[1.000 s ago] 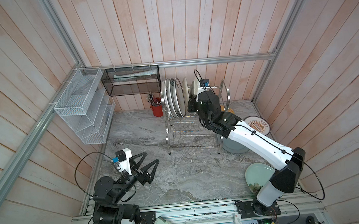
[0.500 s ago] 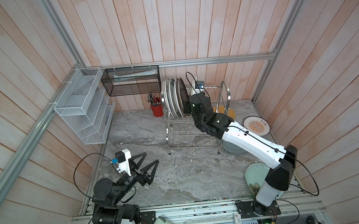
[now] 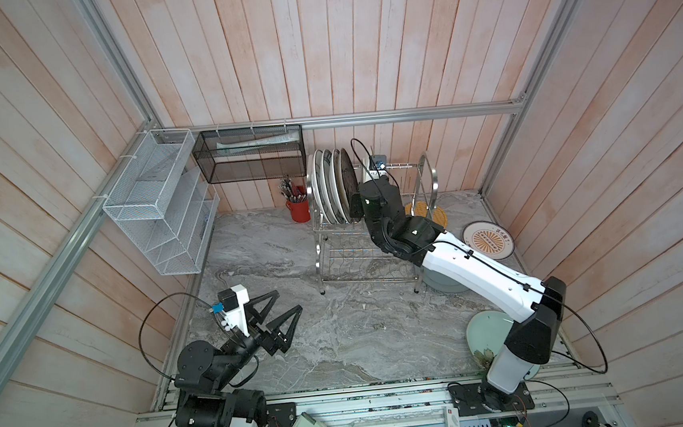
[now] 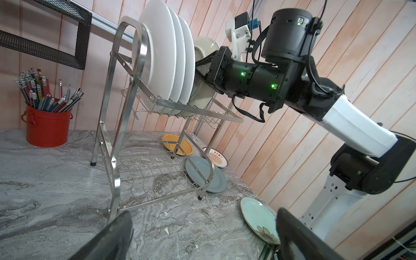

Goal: Load the plates into the dish rack
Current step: 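Lower the cream plate into the upper rack slot beside the dark plate, then open the right gripper to release the cream plate in the rack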

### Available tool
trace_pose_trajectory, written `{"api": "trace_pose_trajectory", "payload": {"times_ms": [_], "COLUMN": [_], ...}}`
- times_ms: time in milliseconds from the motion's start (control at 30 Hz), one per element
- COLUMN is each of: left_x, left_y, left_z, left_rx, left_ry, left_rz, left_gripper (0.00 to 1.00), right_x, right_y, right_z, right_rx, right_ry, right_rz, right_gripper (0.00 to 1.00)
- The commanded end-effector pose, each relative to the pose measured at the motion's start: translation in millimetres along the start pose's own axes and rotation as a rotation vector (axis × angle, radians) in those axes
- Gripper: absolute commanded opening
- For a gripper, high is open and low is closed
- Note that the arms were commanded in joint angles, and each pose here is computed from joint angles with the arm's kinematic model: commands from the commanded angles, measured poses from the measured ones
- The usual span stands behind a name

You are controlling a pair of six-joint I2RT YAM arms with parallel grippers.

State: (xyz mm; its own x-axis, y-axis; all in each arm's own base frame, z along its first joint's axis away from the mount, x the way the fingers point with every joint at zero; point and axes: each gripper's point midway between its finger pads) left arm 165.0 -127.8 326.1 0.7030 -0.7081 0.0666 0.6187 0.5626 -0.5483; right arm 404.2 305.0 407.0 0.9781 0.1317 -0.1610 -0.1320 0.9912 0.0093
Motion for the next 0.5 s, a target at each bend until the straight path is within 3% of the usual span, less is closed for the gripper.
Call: {"api": "trace_pose_trajectory", "payload": {"times_ms": [0,467], "left_x": [-1.1,-1.7], "left_y": [0.4,0.9], "left_z": [1.1,1.8], "left_rx": [0.008,0.006], "left_ry": [-0.015,-0.019], "left_rz": [-0.001,0.003], "left_gripper": [1.0,1.0], "right_x": [-8.7,-25.1], "right_y": [-11.4,-1.9], "right_z": [18.1,27.5], "right_rx": [0.023,0.117], "right_ry": [-0.035,-0.048], "right_rz": [-0.023,0.051], "right_gripper": [0.29,0.35]}}
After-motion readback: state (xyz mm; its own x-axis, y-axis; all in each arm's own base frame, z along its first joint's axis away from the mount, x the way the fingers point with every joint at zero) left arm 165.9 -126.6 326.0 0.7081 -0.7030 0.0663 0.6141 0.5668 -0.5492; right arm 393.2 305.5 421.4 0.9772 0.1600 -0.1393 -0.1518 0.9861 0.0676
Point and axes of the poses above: each gripper's point midway between its finger pads, its own x axis out along the fingers, its own y axis along the line the jaws close on, z = x × y, and after that the axes turned 9 degrees about -x, right-handed
